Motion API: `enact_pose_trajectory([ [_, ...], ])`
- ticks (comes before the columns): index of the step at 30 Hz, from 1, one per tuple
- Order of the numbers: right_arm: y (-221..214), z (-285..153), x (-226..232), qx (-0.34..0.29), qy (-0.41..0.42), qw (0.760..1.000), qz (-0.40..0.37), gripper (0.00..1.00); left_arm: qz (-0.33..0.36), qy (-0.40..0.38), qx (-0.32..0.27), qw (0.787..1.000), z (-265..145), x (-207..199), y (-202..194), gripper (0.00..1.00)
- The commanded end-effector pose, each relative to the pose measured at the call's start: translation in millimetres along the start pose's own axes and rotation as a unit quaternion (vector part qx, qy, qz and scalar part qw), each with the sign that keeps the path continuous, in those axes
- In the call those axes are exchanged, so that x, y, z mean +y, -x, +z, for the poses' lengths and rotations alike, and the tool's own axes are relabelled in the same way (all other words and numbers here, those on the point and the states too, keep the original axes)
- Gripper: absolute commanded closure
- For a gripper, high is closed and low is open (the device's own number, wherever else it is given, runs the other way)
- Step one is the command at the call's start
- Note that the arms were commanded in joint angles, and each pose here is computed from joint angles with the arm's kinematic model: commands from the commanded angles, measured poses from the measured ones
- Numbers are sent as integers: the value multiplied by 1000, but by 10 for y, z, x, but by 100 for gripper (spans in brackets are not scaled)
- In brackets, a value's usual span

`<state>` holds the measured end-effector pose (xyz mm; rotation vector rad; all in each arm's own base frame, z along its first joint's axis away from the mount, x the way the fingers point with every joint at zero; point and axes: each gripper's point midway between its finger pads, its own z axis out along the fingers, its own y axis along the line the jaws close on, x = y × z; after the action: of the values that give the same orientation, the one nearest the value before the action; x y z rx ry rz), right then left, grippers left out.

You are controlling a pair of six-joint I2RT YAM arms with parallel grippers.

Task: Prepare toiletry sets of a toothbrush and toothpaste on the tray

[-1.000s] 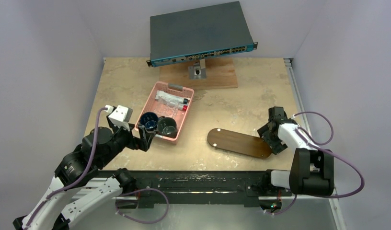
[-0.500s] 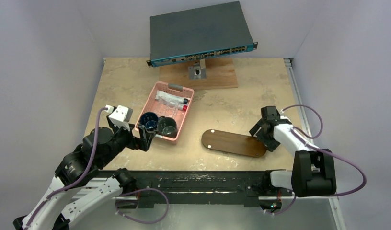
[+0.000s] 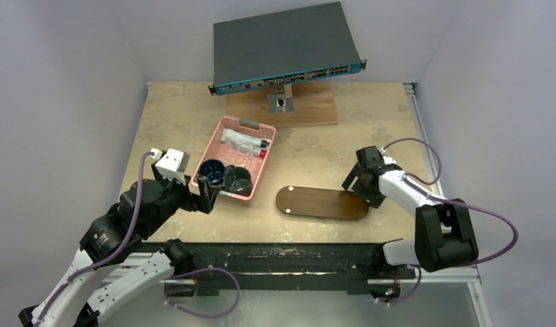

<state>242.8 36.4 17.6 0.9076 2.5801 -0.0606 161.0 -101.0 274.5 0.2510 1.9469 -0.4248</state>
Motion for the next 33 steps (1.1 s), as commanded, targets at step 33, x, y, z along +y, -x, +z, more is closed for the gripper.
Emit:
enact_pose_trajectory([
  [33, -511, -359, 929, -11, 100, 978, -183, 9, 3, 43, 2, 999, 125, 119, 43, 0],
])
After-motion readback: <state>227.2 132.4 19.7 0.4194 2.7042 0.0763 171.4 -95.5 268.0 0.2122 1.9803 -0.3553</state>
